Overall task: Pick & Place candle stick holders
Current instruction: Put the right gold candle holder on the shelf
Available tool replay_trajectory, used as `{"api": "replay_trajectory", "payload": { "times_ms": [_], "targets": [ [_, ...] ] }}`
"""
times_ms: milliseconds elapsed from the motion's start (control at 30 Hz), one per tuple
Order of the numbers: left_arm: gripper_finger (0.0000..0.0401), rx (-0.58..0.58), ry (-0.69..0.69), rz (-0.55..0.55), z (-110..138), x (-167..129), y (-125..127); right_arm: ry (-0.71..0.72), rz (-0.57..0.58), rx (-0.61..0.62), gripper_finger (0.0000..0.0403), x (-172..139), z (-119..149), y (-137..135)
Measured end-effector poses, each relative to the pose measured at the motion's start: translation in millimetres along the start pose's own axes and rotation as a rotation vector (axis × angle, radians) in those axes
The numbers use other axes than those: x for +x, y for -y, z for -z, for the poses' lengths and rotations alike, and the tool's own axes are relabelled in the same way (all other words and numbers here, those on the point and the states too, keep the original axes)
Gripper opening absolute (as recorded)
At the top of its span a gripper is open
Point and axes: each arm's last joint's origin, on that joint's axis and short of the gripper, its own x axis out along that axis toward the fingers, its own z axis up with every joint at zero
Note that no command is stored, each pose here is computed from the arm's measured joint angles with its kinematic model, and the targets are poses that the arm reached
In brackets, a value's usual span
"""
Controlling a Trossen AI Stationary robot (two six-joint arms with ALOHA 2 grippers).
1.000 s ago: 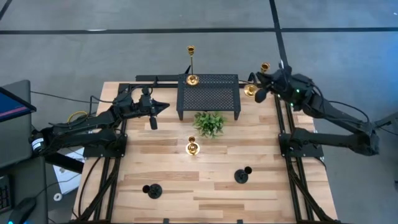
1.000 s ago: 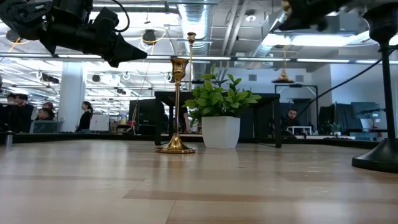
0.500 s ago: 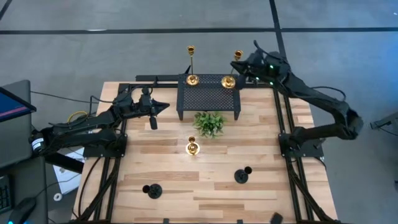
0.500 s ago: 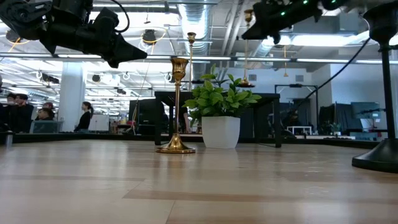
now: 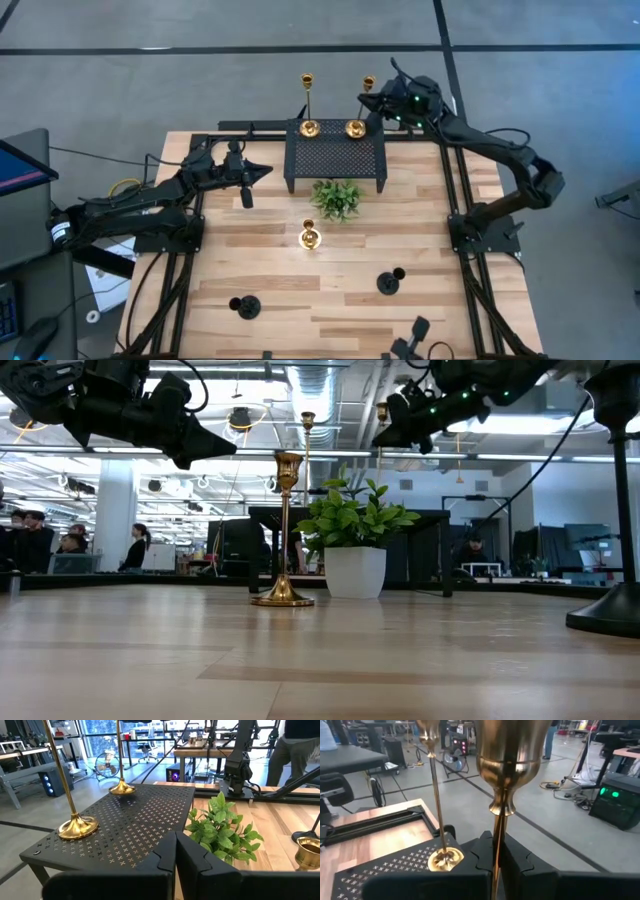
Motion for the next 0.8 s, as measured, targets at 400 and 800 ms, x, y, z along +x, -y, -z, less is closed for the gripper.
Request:
{"api": "replay_trajectory", "payload": {
  "times_ms": [400, 800],
  "targets": [
    [0.0007, -0.001, -0.003, 0.001, 0.3, 0.0, 0.1, -0.01, 0.015, 0.014, 0.0001, 0.9, 2.9, 7.6],
    [0.0006, -0.001, -0.003, 0.001, 0.3, 0.0, 0.1, -0.05, 0.009, 0.025, 0.0001, 0.9, 6.8, 7.2]
  ]
}}
